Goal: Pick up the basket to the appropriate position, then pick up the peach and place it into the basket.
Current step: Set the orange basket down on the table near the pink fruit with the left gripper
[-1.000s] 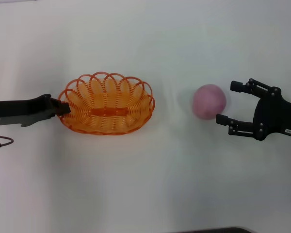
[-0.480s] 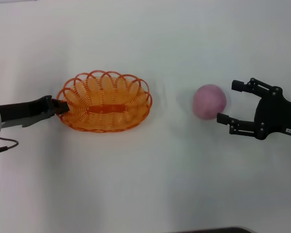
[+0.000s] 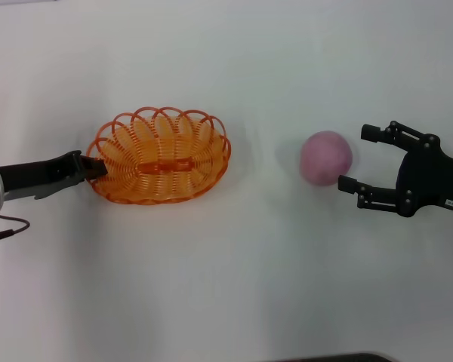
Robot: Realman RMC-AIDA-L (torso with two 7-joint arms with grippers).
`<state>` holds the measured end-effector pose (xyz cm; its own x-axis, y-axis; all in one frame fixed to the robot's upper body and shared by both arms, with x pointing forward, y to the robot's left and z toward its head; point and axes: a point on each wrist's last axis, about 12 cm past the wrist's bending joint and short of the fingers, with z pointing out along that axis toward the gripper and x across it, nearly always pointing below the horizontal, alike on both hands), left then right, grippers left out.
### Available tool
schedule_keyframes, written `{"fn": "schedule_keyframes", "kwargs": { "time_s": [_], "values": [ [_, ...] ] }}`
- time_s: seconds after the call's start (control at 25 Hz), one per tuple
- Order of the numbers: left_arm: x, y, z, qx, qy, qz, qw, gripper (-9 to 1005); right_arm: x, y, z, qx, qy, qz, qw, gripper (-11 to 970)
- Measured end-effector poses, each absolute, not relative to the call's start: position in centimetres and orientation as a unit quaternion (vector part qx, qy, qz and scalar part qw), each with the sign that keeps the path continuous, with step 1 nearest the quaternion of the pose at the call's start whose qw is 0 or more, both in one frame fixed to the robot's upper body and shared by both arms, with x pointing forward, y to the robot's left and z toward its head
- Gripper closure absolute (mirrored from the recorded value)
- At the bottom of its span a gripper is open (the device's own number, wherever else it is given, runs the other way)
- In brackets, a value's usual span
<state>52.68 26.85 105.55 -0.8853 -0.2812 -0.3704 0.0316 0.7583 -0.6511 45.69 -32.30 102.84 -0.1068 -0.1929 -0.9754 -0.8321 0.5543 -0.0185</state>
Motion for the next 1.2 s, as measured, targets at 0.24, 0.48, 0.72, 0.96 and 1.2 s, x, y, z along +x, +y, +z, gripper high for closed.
{"fn": "schedule_keyframes", "kwargs": {
  "time_s": [0.24, 0.48, 0.72, 0.96, 1.2],
  "values": [
    [52.7, 26.8, 105.7, -0.07, 0.907, -0.345, 0.232, 936, 45.7, -32.3, 102.9, -0.374, 0.685, 0.288, 0.554, 31],
    [52.9, 27.0, 106.5, -0.073, 0.905, -0.343, 0.242, 933, 45.9, -32.2, 102.9, -0.375, 0.684, 0.288, 0.555, 31],
    [52.7, 26.9, 106.6, -0.074, 0.906, -0.338, 0.242, 929, 45.8, -32.3, 102.9, -0.375, 0.685, 0.288, 0.554, 31],
    [52.7, 26.9, 106.6, -0.074, 0.907, -0.338, 0.241, 925, 45.8, -32.2, 102.9, -0.375, 0.685, 0.288, 0.554, 31],
    [52.7, 27.0, 106.5, -0.076, 0.907, -0.337, 0.241, 922, 45.9, -32.1, 102.9, -0.376, 0.684, 0.288, 0.555, 31]
  ]
}}
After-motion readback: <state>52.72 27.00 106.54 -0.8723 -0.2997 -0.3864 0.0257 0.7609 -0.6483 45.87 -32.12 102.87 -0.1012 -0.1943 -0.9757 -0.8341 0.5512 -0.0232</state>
